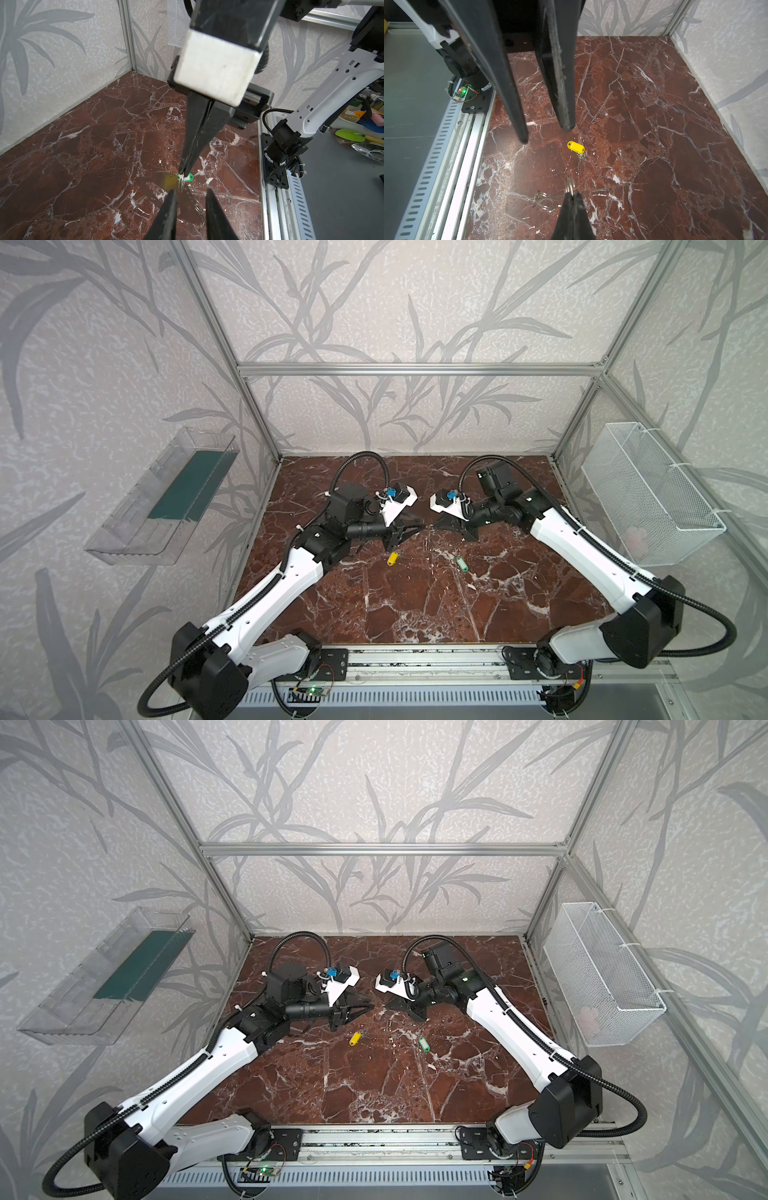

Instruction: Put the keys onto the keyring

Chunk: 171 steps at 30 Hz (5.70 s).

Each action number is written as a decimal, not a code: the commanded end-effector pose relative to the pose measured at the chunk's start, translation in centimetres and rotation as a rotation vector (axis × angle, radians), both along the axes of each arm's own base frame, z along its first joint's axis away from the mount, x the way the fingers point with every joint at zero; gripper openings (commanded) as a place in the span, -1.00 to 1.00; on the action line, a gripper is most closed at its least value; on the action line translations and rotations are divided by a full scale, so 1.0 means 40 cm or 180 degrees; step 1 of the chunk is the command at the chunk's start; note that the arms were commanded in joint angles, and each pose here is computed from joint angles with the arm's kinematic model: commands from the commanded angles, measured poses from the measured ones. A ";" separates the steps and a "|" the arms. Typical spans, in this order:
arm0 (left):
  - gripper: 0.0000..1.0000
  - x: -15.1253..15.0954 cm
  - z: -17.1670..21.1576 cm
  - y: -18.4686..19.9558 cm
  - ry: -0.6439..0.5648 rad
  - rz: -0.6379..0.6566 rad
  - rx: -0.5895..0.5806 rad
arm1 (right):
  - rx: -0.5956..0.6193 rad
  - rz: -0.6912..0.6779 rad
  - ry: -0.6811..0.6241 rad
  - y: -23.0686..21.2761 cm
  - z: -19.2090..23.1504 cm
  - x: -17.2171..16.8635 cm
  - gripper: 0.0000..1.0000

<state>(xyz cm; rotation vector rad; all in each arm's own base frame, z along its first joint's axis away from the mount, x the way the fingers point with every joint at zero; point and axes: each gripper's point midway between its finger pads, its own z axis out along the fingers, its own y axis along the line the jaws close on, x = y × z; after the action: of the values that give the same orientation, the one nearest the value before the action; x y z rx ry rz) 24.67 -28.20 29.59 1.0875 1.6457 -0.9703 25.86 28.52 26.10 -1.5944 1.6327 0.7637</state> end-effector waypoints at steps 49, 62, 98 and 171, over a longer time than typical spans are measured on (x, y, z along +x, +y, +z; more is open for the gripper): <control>-1.00 0.023 -0.002 -0.047 -0.0210 0.0085 0.0106 | 0.0507 0.0188 -0.0236 0.015 0.112 -0.054 -1.00; -1.00 0.112 0.021 0.017 -0.0755 0.1105 -0.0164 | 0.0596 -0.1687 -0.0628 -0.077 0.137 0.169 0.18; -1.00 0.193 -0.078 -0.002 -0.0722 0.1688 0.0081 | -0.0721 -0.4076 0.1877 -0.246 -0.562 0.089 0.11; -1.00 0.106 -0.052 -0.052 -0.0840 0.1191 -0.0047 | 0.1530 -0.1296 0.0446 -0.011 0.128 0.080 -1.00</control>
<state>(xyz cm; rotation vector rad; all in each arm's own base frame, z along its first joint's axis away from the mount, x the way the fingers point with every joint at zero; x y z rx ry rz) 29.95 -30.26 26.10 0.8009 1.6095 -0.5483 29.81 27.40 27.81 -0.8101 1.7567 0.9036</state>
